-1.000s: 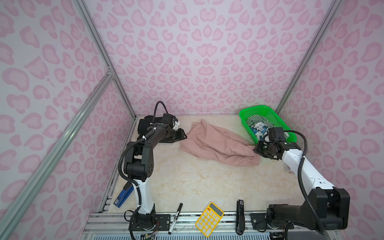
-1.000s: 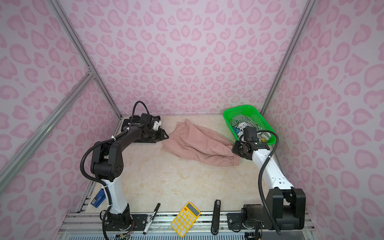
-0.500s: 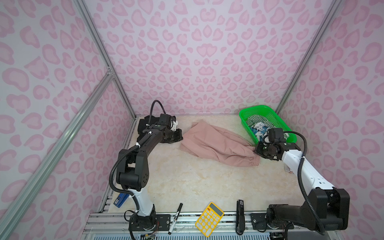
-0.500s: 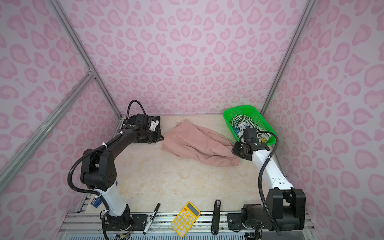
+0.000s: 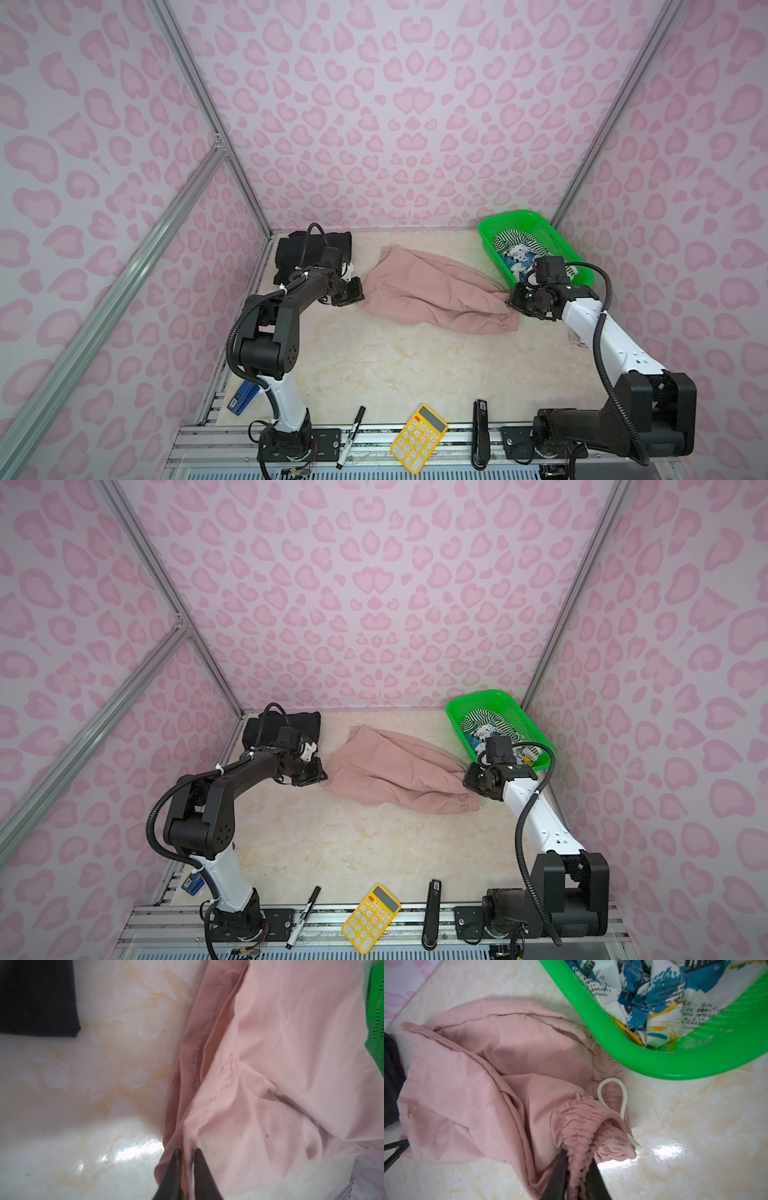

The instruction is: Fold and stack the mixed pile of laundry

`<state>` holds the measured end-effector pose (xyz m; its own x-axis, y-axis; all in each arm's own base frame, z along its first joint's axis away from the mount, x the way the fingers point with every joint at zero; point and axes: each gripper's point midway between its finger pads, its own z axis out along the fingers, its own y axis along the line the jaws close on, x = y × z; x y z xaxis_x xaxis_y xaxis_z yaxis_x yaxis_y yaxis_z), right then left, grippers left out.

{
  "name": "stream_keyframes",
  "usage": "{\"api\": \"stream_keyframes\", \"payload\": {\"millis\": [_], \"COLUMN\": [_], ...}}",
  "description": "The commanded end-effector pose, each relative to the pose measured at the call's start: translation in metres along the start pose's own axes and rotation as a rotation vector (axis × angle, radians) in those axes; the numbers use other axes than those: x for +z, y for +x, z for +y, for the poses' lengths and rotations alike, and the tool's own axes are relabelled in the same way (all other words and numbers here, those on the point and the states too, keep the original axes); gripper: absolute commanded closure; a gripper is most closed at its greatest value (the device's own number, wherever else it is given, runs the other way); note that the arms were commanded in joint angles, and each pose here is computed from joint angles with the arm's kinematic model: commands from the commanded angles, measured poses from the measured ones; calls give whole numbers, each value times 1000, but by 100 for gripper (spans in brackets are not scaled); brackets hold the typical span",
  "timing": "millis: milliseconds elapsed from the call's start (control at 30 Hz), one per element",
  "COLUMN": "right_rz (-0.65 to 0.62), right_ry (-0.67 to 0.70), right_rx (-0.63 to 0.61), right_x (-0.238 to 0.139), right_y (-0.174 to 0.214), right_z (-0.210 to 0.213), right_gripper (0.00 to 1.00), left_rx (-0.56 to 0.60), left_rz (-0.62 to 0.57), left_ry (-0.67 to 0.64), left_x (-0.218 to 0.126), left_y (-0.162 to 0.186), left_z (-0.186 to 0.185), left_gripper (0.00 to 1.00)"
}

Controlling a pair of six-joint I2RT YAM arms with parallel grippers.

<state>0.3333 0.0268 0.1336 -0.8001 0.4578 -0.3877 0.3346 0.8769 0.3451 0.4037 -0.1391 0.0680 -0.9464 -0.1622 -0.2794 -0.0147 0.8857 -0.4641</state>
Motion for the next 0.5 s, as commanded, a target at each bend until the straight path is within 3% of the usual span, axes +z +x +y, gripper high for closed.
{"api": "stream_keyframes", "payload": {"millis": [0, 67, 133, 367, 467], "right_rz": [-9, -4, 1, 1, 0], "right_ry": [-5, -9, -13, -16, -21], "right_rx": [-1, -3, -6, -16, -14], "right_x": [1, 3, 3, 1, 1], "right_y": [-3, -3, -2, -2, -3], "right_z": [2, 3, 3, 5, 5], "right_gripper": [86, 86, 86, 86, 86], "left_rx": [28, 37, 32, 10, -9], "left_rz": [-38, -28, 7, 69, 60], "left_ry": [16, 23, 39, 126, 184], "left_x": [-13, -10, -1, 25, 32], "left_y": [-5, -2, 4, 32, 33], "left_z": [-7, -7, -6, -11, -17], "left_gripper": [33, 23, 22, 22, 32]}}
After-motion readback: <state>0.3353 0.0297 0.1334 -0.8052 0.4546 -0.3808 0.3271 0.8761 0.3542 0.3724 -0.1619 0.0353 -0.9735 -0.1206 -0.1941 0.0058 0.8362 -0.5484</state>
